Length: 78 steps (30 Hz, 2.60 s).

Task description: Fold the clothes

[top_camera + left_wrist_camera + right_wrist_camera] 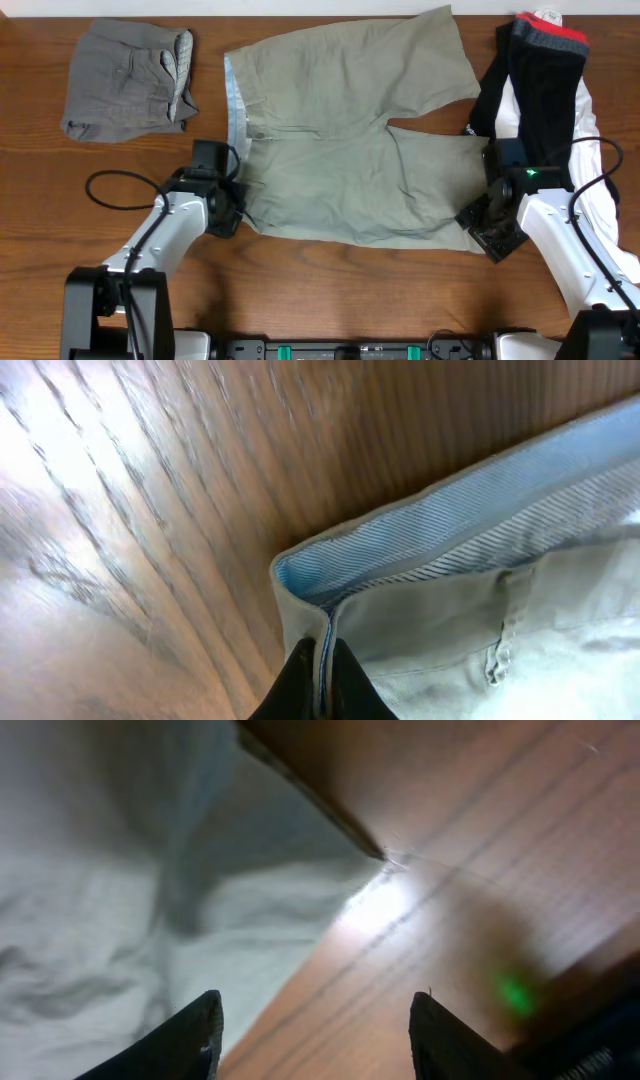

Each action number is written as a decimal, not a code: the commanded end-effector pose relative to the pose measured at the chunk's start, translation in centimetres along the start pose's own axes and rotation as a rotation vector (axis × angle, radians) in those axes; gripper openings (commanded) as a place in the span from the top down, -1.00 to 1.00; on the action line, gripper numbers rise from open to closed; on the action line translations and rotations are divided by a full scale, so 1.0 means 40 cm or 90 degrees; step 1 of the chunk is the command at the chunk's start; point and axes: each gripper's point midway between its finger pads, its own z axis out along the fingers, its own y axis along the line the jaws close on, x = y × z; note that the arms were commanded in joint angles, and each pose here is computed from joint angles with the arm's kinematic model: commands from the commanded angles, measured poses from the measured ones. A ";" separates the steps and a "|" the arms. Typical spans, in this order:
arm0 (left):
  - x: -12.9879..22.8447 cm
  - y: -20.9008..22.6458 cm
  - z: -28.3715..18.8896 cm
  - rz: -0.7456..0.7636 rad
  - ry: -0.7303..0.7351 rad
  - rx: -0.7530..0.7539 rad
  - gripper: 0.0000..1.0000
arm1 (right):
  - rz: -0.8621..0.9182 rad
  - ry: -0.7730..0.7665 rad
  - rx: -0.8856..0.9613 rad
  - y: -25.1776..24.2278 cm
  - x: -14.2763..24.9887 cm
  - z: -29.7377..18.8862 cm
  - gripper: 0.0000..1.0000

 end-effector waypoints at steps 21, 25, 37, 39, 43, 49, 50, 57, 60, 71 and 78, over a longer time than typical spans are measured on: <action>-0.067 0.027 0.005 -0.031 -0.015 -0.009 0.87 | 0.013 0.008 -0.020 0.046 0.035 0.024 -0.59; -0.067 0.027 0.005 -0.031 -0.015 -0.009 0.88 | -0.005 0.018 0.004 0.043 0.053 0.051 -0.68; -0.067 0.028 0.005 -0.017 -0.014 -0.009 0.88 | -0.002 0.071 0.051 -0.001 0.098 0.131 -0.57; -0.066 0.028 0.005 -0.017 -0.014 -0.010 0.88 | -0.003 0.069 0.047 -0.005 0.100 0.147 -0.53; -0.066 0.028 0.005 -0.016 -0.014 -0.010 0.88 | -0.004 0.064 0.034 -0.013 0.106 0.186 -0.04; -0.066 0.029 0.005 0.001 -0.014 -0.011 0.88 | -0.005 0.056 0.043 -0.034 0.107 0.208 0.97; -0.066 0.029 0.005 0.007 -0.014 -0.011 0.88 | -0.005 0.049 0.046 -0.036 0.103 0.208 0.97; -0.069 0.020 -0.002 0.124 -0.016 -0.004 0.88 | -0.081 0.017 0.016 0.007 0.063 0.185 0.98; -0.068 0.007 -0.028 0.173 -0.017 0.008 0.87 | -0.174 -0.001 -0.020 0.062 0.031 0.140 0.97; -0.096 -0.027 -0.244 0.240 -0.141 0.119 0.88 | -0.246 -0.091 -0.109 0.185 -0.132 -0.111 0.97; -0.102 0.008 -0.386 0.235 -0.231 0.185 0.88 | -0.280 -0.139 -0.143 0.219 -0.175 -0.255 0.97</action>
